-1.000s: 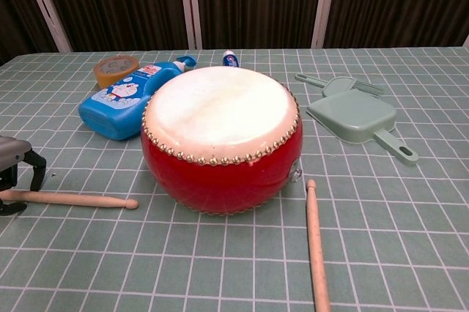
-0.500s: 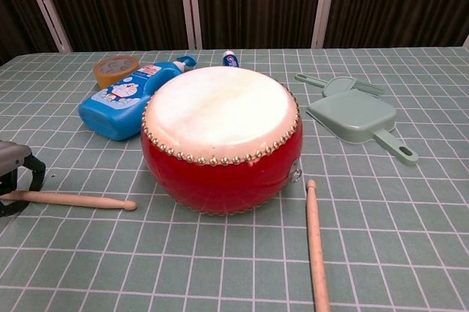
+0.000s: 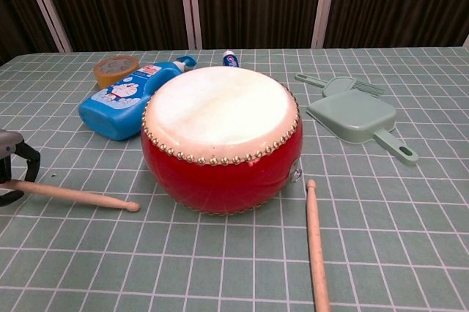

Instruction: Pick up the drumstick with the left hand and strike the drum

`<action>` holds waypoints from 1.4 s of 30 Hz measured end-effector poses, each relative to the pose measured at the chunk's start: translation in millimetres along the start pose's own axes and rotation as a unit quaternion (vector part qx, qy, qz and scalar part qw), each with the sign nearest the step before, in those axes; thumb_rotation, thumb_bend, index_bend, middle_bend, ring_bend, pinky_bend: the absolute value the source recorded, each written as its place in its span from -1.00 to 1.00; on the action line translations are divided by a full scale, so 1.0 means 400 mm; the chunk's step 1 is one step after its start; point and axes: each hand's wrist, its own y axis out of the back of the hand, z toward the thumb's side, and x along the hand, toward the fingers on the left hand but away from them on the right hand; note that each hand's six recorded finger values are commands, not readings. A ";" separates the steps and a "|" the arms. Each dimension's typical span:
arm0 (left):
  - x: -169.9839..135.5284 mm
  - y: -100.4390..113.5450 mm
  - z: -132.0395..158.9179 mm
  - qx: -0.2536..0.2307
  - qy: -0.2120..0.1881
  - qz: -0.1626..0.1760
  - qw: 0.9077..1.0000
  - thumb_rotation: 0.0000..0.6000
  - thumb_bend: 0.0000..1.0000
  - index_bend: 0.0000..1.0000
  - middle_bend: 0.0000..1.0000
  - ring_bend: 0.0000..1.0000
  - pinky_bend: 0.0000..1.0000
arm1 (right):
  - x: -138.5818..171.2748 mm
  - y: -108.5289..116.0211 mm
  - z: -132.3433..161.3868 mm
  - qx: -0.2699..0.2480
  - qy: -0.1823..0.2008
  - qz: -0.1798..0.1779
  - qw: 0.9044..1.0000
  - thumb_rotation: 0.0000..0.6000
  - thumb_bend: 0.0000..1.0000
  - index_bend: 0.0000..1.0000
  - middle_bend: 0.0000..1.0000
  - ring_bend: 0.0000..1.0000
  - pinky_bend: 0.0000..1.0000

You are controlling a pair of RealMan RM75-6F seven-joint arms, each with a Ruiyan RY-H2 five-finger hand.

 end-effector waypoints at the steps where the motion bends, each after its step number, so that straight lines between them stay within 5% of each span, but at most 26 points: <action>1: -0.003 0.010 0.000 -0.006 -0.001 0.004 1.000 1.00 0.35 0.54 1.00 1.00 1.00 | 0.000 0.000 0.000 0.000 0.000 0.000 1.000 1.00 -0.29 -1.00 -1.00 -1.00 -1.00; 16: -0.071 0.157 -0.013 -0.080 -0.016 0.078 0.994 1.00 0.41 0.56 1.00 1.00 0.98 | 0.000 0.000 -0.001 0.000 -0.002 -0.001 1.000 1.00 -0.29 -1.00 -1.00 -1.00 -1.00; 28: -0.124 0.247 0.029 -0.082 -0.057 0.123 0.987 1.00 0.42 0.56 1.00 1.00 0.97 | 0.001 0.000 0.000 0.002 -0.002 -0.001 1.000 1.00 -0.29 -1.00 -1.00 -1.00 -1.00; 42: -0.052 0.390 0.119 -0.089 -0.074 0.165 0.980 1.00 0.42 0.56 1.00 1.00 0.97 | 0.001 0.000 0.001 -0.001 -0.003 -0.001 1.000 1.00 -0.29 -1.00 -1.00 -1.00 -1.00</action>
